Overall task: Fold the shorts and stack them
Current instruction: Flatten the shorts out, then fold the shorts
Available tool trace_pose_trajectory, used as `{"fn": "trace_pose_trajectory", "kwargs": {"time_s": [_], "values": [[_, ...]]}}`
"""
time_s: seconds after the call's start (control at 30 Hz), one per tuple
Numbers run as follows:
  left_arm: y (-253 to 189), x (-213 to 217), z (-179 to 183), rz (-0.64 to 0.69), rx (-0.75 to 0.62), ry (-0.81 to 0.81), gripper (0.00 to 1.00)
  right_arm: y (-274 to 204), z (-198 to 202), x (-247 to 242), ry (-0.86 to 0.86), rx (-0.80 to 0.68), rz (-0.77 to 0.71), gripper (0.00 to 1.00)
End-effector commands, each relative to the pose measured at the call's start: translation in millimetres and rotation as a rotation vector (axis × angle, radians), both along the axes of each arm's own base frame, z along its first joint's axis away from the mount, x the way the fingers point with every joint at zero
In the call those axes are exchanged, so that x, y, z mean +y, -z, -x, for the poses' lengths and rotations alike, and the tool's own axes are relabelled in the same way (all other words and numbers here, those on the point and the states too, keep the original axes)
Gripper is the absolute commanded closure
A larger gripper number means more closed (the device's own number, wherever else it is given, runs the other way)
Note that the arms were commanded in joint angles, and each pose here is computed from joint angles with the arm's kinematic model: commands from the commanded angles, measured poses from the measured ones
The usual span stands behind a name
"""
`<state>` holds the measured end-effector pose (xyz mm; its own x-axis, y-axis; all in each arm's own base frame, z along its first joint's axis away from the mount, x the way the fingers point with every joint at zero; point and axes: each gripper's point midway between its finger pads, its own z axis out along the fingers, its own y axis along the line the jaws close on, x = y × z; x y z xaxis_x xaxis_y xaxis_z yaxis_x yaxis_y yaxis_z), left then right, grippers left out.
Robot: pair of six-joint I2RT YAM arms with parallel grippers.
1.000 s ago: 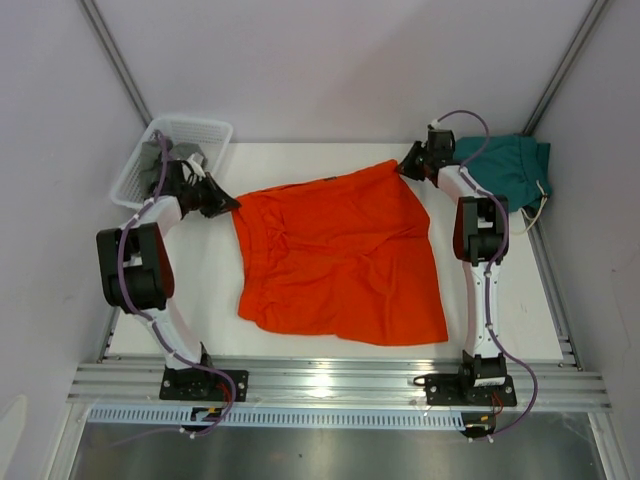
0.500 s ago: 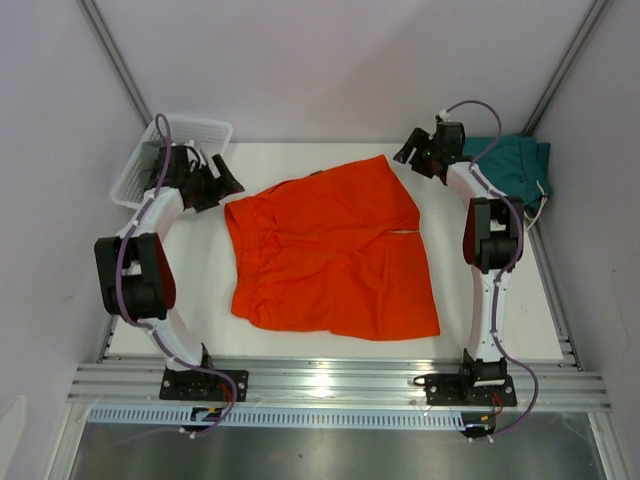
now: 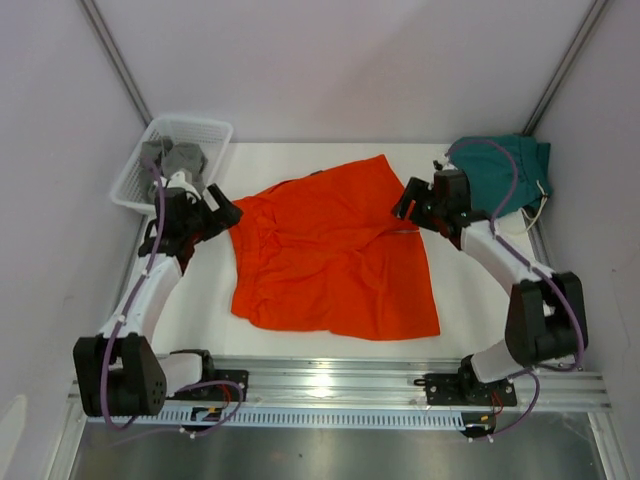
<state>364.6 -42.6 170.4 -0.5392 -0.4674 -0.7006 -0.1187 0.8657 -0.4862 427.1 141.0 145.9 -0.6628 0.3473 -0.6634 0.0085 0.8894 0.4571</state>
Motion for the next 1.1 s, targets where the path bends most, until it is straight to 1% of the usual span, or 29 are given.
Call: {"fn": "trace_pose_trajectory", "kwargs": {"time_s": [0.0,0.03,0.07,0.13,0.17,0.2,0.23,0.3,0.33,0.4,0.47,0.53,0.57,0.63,0.67,0.8,0.87,0.93,0.97,1.0,1.07], "values": [[-11.6,22.0,15.9,-0.034,-0.040,-0.145,0.01,-6.0,37.0,-17.7,0.090,-0.017,0.019,0.25],[1.3,22.3,27.7,-0.035,-0.026,-0.151,0.01,-8.2,56.4,-18.1,0.093,-0.030,0.017,0.24],[-17.0,23.1,35.1,-0.029,-0.101,-0.161,0.01,-8.6,65.8,-18.3,0.091,-0.035,0.016,0.23],[-7.6,24.6,50.8,-0.014,-0.117,-0.188,0.01,1.5,88.4,-19.8,0.080,-0.011,0.021,0.23],[-23.4,26.8,56.9,-0.009,-0.186,-0.208,0.01,-7.4,94.8,-26.0,0.103,-0.040,0.029,0.21],[-25.1,28.8,60.2,-0.001,-0.204,-0.226,0.01,-3.4,103.6,-28.5,0.100,-0.023,0.039,0.20],[-10.2,28.1,65.8,0.029,-0.179,-0.248,0.01,-0.6,110.0,-32.4,0.106,-0.012,0.050,0.19],[-4.4,39.0,68.6,0.047,-0.162,-0.336,0.01,1.7,125.6,-39.8,0.119,0.005,0.067,0.18],[7.3,39.7,70.8,0.087,-0.129,-0.375,0.01,1.0,130.2,-41.3,0.120,0.004,0.065,0.18],[10.4,34.7,68.9,0.129,-0.117,-0.349,0.01,-1.0,144.5,-44.8,0.126,-0.001,0.051,0.17],[9.5,29.7,69.0,0.128,-0.091,-0.315,0.01,-5.0,152.6,-46.1,0.131,-0.009,0.034,0.16],[11.0,31.5,72.9,0.124,-0.042,-0.336,0.01,-6.1,164.0,-50.5,0.164,0.010,0.017,0.13],[21.0,31.2,81.1,0.113,0.011,-0.337,0.01,-4.8,168.4,-52.7,0.180,0.025,0.015,0.13],[24.3,30.1,90.9,0.110,0.044,-0.335,0.01,3.9,180.7,-54.4,0.208,0.086,-0.002,0.13],[34.6,27.5,101.3,0.109,0.086,-0.327,0.01,10.5,187.6,-55.0,0.213,0.121,-0.001,0.13],[45.7,17.1,129.5,0.146,0.125,-0.301,0.01,46.8,208.1,-59.5,0.280,0.262,-0.007,0.13],[44.5,12.3,142.0,0.177,0.114,-0.298,0.01,63.2,219.7,-57.1,0.292,0.314,-0.033,0.15],[49.8,3.6,150.4,0.205,0.120,-0.277,0.01,69.0,228.4,-53.5,0.319,0.342,-0.077,0.17],[48.7,0.4,152.1,0.212,0.110,-0.269,0.01,73.2,237.7,-57.1,0.345,0.360,-0.076,0.19],[46.9,-11.4,155.9,0.217,0.098,-0.219,0.01,73.5,242.7,-57.4,0.352,0.370,-0.075,0.21],[54.5,-17.9,162.7,0.200,0.131,-0.205,0.01,70.1,257.0,-65.2,0.387,0.394,-0.039,0.21]]}}
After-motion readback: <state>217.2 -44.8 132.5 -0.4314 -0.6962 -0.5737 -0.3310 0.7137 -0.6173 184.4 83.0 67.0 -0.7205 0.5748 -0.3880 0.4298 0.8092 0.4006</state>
